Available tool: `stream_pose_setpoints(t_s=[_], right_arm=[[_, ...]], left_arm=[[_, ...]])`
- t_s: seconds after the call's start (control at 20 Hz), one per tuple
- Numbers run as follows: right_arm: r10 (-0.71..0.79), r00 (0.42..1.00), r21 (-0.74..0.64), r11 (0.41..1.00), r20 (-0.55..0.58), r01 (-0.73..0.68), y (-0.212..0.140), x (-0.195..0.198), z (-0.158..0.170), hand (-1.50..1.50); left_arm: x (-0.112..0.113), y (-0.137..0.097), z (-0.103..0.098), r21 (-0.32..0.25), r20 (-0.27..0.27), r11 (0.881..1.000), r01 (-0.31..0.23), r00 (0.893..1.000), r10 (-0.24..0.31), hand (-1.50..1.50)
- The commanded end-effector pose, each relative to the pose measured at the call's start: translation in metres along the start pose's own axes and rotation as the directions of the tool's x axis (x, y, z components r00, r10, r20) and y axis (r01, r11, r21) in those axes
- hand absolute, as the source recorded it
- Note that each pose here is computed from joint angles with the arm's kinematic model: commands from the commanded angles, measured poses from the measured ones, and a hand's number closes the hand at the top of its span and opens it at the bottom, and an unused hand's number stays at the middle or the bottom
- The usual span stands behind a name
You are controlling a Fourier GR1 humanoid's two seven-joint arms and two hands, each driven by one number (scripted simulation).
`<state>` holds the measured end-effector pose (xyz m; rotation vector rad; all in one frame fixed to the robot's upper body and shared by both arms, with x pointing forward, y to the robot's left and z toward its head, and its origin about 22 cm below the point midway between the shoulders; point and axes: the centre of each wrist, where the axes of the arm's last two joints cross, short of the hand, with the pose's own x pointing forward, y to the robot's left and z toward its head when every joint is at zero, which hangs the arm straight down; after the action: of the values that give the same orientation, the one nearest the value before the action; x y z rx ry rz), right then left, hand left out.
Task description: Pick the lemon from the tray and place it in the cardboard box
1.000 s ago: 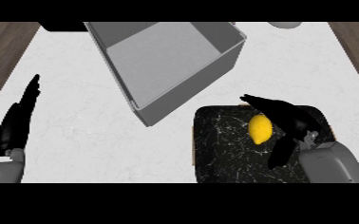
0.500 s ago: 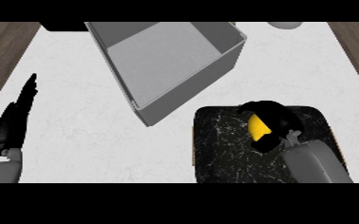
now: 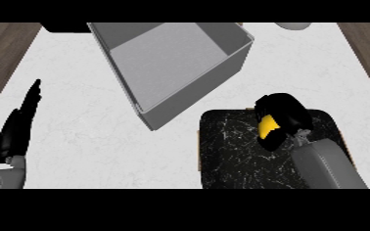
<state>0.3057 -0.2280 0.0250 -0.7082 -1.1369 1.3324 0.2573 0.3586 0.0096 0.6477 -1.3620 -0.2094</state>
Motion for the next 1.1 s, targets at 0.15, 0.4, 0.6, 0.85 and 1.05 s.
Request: stream_pose_setpoints(t_s=[0.15,0.4,0.6,0.85,1.05], right_arm=[[-0.042,0.992,-0.213,0.977,-0.121,0.015,-0.002,0.013,-0.022,1.50],[-0.033,0.977,-0.364,0.930,-0.211,-0.047,-0.022,0.035,-0.018,1.50],[-0.043,0.986,-0.506,0.861,-0.160,-0.045,-0.074,0.049,-0.016,1.50],[0.028,0.999,-0.625,0.781,0.019,-0.010,-0.080,0.076,0.012,1.50],[0.018,0.996,-0.604,0.796,0.085,0.037,-0.116,0.101,-0.007,1.50]], left_arm=[[0.000,-0.002,0.005,-0.005,0.007,1.000,0.016,1.000,-0.016,0.00],[0.001,-0.005,0.006,-0.003,-0.006,1.000,-0.005,1.000,0.005,0.00],[0.004,0.008,0.000,0.000,0.006,1.000,0.012,1.000,-0.012,0.00],[0.003,0.000,0.006,-0.012,0.000,1.000,-0.003,1.000,0.003,0.00],[0.010,-0.010,0.003,-0.007,-0.002,1.000,0.007,1.000,-0.007,0.00]])
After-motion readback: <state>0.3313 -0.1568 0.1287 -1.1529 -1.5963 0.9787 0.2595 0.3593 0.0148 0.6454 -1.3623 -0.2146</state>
